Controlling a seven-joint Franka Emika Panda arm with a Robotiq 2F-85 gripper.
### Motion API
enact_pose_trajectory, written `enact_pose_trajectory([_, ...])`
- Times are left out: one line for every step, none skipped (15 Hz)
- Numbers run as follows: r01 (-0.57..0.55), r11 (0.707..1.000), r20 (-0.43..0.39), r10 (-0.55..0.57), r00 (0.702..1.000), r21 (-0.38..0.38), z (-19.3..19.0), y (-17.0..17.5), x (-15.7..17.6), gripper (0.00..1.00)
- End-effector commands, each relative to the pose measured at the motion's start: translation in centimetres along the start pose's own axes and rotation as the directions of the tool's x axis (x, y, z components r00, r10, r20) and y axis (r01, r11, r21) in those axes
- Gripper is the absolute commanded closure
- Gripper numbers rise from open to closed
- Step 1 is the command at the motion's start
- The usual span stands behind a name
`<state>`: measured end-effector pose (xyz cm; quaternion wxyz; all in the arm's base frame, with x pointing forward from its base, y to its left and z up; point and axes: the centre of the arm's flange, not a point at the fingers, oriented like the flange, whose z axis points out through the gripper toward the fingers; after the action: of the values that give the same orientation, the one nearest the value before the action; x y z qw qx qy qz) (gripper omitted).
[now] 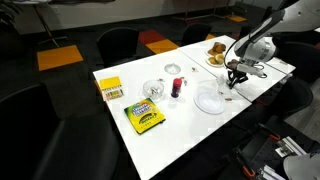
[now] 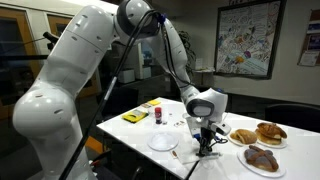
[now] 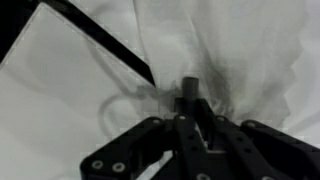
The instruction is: Pick up the pen from the towel and put it directly on the table
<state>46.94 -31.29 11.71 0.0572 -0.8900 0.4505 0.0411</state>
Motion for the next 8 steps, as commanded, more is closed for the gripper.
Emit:
enact_pose_trajectory([0.007,1.000,-0.037,-0.007,0.999,-0.002,-1.6,-0.8,-1.0,0.96])
enact_pose_trajectory([0.013,1.000,-0.046,-0.013,0.999,-0.002,-2.1,-1.2,-1.2,0.96])
enact_pose_trajectory([0.018,1.000,-0.055,-0.018,0.998,0.000,-2.5,-1.5,-1.5,0.96])
enact_pose_trajectory([0.024,1.000,-0.066,-0.024,0.998,0.000,-3.0,-2.0,-1.8,0.96])
enact_pose_trajectory([0.031,1.000,-0.076,-0.031,0.997,-0.002,-3.5,-2.4,-1.9,0.96])
enact_pose_trajectory([0.039,0.999,-0.085,-0.039,0.996,-0.001,-3.9,-2.9,-2.0,0.96])
enact_pose_trajectory([0.053,0.999,-0.088,-0.053,0.995,-0.002,-4.2,-3.4,-2.1,0.96])
enact_pose_trajectory([0.086,0.996,-0.084,-0.087,0.993,-0.010,-4.4,-4.3,-2.2,0.96])
